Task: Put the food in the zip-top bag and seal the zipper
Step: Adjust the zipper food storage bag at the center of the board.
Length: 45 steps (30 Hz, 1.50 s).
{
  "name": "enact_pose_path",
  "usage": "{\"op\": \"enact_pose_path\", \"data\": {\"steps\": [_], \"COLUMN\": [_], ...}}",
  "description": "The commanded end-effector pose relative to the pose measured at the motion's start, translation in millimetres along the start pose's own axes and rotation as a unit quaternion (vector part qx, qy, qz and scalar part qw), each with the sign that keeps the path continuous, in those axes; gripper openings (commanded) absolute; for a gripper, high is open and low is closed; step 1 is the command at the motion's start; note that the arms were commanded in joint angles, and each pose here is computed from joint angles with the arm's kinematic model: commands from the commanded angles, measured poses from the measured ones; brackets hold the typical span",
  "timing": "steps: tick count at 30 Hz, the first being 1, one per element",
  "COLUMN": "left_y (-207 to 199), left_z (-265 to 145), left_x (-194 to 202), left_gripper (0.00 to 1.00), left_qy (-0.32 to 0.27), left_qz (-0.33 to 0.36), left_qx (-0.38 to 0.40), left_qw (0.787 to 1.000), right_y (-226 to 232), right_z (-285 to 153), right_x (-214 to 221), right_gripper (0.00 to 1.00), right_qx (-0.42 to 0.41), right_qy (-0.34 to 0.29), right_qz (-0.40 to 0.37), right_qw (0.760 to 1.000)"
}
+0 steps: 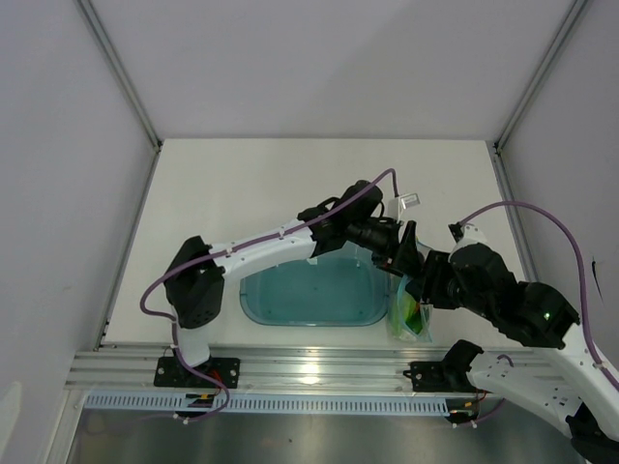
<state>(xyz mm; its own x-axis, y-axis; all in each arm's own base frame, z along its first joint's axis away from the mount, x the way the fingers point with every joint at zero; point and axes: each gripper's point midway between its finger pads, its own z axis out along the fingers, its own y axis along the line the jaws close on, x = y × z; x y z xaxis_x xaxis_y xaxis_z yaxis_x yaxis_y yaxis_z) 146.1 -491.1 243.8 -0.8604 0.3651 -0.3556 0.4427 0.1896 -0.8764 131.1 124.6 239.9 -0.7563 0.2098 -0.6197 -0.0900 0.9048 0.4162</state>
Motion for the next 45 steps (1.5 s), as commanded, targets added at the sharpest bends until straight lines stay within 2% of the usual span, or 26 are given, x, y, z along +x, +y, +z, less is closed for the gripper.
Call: {"op": "enact_pose_path", "data": {"steps": [1,12,28,40,45], "left_y": [-47.0,-45.2,-16.0,-5.6,-1.4], "left_z": [-18.8,-14.3,8.0,12.6,17.0], "left_x": [0.4,-0.3,0.8,5.0,7.2], "left_gripper": [0.64,0.68,0.61,0.54,0.42], "left_qy": [-0.005,-0.006,-0.006,-0.006,0.0], "left_qz": [0.03,0.034,0.017,0.024,0.022], "left_qx": [0.04,0.012,-0.076,-0.113,-0.116], "left_qw": [0.999,0.999,0.997,0.993,0.993], "right_y": [11.0,19.0,9.4,7.8,8.1], "right_z": [2.9,7.0,8.7,8.6,11.1], "right_x": [-10.5,-11.3,-6.0,-7.1,-7.1], "right_gripper": [0.49,0.49,0.49,0.49,0.49], "right_qx": [-0.021,-0.035,-0.02,-0.015,-0.012], "right_qy": [-0.018,-0.014,-0.013,-0.016,-0.015], "right_qz": [-0.005,-0.01,-0.005,0.003,0.008], "right_qw": [1.0,0.999,1.0,1.0,1.0]}}
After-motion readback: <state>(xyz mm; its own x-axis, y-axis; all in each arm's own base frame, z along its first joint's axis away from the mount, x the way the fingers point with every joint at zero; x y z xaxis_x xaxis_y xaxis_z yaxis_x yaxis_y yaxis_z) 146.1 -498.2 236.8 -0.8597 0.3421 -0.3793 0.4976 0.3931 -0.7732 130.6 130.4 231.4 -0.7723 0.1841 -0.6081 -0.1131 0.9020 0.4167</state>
